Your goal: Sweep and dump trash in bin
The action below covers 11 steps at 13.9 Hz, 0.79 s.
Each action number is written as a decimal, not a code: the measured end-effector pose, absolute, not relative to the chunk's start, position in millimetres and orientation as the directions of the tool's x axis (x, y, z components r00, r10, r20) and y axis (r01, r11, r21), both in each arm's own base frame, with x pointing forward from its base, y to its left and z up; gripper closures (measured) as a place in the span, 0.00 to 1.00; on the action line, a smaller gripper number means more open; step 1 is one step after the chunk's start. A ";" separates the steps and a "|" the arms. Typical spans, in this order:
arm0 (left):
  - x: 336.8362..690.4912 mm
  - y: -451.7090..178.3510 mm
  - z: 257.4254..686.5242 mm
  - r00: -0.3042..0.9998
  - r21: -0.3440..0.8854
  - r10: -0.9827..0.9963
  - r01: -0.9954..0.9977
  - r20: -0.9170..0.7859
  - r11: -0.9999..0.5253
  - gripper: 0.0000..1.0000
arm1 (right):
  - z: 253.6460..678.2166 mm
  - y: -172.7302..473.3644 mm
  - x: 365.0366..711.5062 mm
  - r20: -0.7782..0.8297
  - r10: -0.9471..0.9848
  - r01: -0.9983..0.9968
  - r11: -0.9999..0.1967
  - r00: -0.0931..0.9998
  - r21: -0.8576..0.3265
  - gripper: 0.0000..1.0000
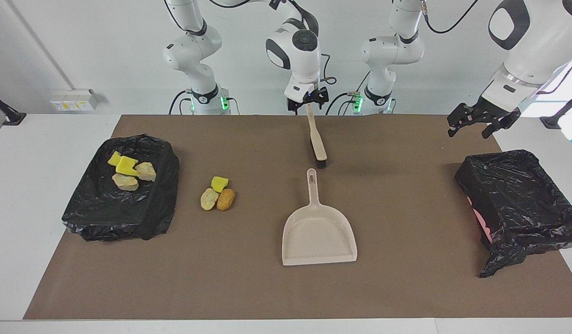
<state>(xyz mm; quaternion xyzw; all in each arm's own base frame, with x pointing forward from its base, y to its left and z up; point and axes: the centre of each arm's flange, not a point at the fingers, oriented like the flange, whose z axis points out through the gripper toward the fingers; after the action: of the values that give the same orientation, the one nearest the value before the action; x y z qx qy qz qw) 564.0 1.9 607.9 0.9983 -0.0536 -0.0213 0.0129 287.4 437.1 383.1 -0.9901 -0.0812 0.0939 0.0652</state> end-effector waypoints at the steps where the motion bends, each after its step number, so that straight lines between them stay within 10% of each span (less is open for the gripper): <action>1: 564.0 1.9 607.9 0.993 0.028 -0.108 -0.106 -0.041 -0.994 0.00 | 370.9 439.3 275.9 -0.169 0.171 0.148 -0.979 0.971 -0.142 0.00; 11: 564.0 -1.4 607.8 0.993 0.029 -0.114 -0.112 -0.041 -0.993 0.00 | 330.0 441.7 279.6 -0.114 0.142 0.121 -0.978 0.983 -0.167 0.00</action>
<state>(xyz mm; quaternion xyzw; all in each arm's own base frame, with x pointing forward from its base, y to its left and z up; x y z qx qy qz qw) 564.0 -1.4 607.8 0.9981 -0.0566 -0.0212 0.0131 279.6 441.7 330.0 -0.9926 -0.0662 0.0630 0.0801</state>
